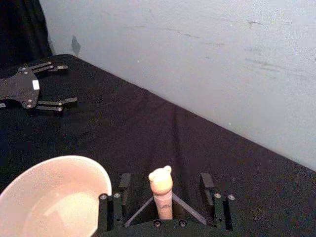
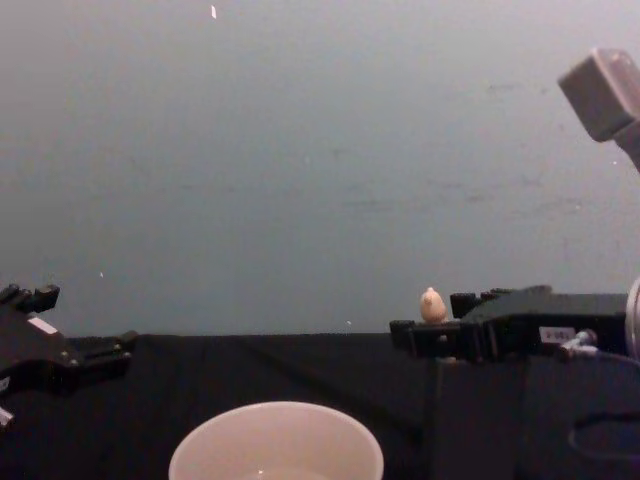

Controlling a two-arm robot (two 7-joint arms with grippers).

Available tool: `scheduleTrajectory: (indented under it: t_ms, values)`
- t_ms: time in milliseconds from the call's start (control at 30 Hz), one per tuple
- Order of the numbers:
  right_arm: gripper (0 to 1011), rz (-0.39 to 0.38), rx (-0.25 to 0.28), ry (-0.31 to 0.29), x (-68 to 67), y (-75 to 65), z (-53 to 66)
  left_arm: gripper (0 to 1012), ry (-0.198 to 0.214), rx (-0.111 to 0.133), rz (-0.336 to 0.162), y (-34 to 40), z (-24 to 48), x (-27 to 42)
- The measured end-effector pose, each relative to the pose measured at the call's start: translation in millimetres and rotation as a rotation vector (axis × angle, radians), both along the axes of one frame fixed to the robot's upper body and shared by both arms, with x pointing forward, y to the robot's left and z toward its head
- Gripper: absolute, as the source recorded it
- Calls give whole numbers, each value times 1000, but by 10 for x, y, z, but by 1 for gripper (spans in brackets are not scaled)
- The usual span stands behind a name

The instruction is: Pick up the stirring spoon with one hand, stir inside the cup, then place it back in its original position.

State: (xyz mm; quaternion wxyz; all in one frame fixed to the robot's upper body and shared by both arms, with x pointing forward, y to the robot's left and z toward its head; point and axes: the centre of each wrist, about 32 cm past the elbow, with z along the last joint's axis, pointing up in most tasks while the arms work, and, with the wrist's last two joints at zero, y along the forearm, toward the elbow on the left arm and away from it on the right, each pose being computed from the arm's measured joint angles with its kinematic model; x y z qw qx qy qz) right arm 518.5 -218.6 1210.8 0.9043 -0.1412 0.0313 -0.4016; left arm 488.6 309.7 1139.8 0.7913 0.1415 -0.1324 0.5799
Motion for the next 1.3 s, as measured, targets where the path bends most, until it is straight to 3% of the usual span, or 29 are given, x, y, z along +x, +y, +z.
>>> scheduleTrajectory:
  t_ms: [233, 733, 1167, 1300]
  values:
    - [719, 0, 1, 0, 0, 0, 1, 1001, 0, 0, 0, 0, 0, 0]
    - [228, 0, 2, 1, 0, 0, 1, 1001, 0, 0, 0, 0, 0, 0]
    - [215, -1, 7, 1, -6, -8, 2, 1001, 0, 0, 0, 0, 0, 0]
    - [215, -4, 27, -22, -35, -39, 53, 1001, 0, 0, 0, 0, 0, 0]
